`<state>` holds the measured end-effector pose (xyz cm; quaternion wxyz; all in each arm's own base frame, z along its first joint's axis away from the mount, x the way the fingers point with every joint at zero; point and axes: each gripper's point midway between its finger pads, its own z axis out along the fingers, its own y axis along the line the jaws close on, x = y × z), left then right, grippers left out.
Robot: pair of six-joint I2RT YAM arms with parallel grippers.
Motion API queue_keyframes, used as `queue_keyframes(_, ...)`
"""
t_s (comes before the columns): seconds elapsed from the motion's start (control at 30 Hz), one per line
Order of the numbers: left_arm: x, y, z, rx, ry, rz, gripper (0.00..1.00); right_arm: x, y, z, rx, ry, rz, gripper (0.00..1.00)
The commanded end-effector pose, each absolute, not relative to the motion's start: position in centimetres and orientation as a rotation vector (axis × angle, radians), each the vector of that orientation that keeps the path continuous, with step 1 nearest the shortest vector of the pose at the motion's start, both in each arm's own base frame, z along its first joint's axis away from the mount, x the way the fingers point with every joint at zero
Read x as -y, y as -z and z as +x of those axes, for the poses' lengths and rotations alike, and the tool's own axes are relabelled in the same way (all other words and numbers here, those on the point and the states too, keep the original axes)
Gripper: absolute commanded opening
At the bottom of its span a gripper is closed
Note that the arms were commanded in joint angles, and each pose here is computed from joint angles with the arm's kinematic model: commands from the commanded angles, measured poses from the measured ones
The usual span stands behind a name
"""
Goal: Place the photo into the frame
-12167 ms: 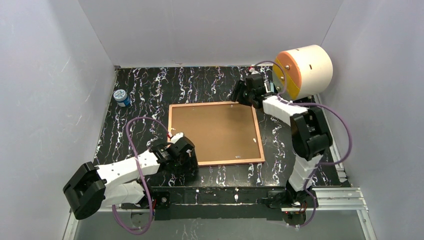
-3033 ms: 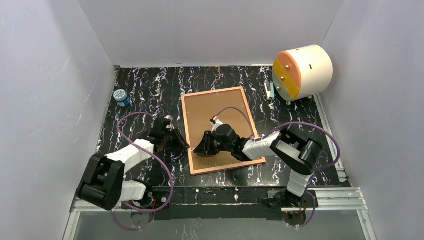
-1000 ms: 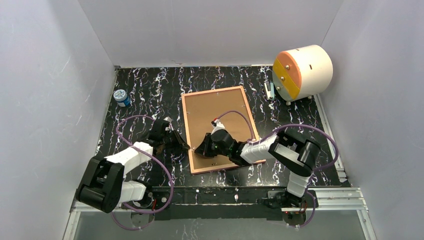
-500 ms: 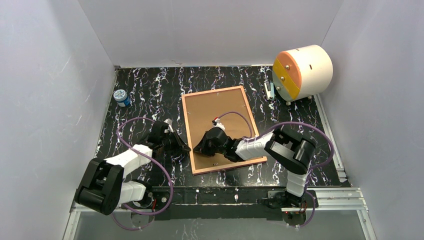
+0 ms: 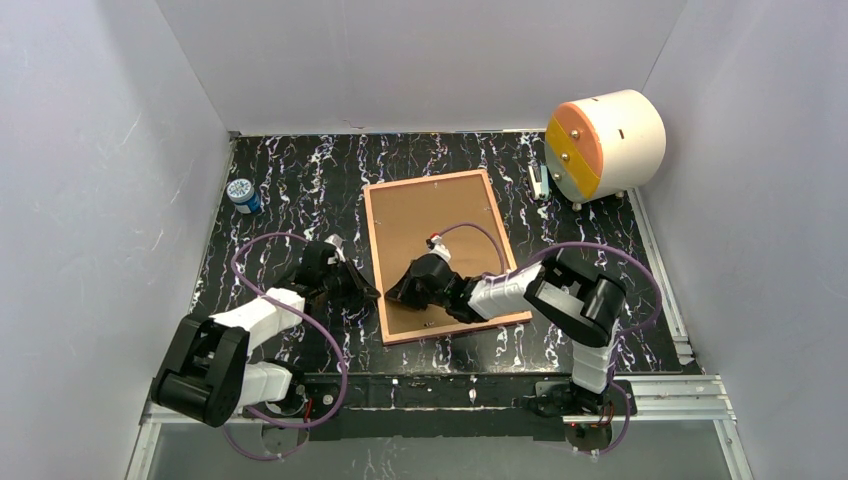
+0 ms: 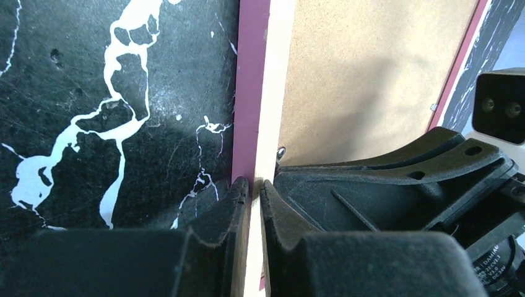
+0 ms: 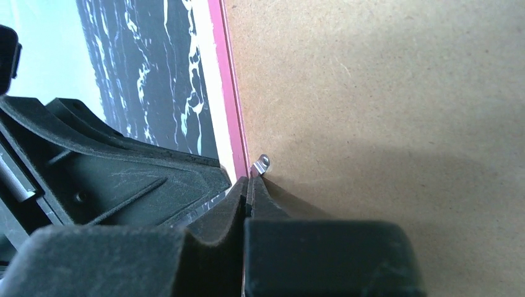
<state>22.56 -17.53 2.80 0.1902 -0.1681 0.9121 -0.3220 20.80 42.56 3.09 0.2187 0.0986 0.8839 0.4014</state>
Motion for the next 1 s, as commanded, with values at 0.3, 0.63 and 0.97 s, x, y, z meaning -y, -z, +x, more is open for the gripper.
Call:
queue_keyframes(0.3, 16.3, 0.9, 18.3, -2.738, 0.793, -0.491, 0.0, -39.3, -1.5, 21.4, -2.326, -1.055, 0.275, 0.06)
queue_keyframes(0.63, 16.1, 0.5, 18.6, -2.752, 0.76, -0.454, 0.1, -39.0, -0.6, 21.2, -2.4, -0.974, 0.288, 0.24)
queue_keyframes(0.97, 16.8, 1.4, 18.0, -2.777, 0.822, -0.459, 0.06, -40.4, 1.4, 20.8, -2.474, -1.004, 0.275, 0.13)
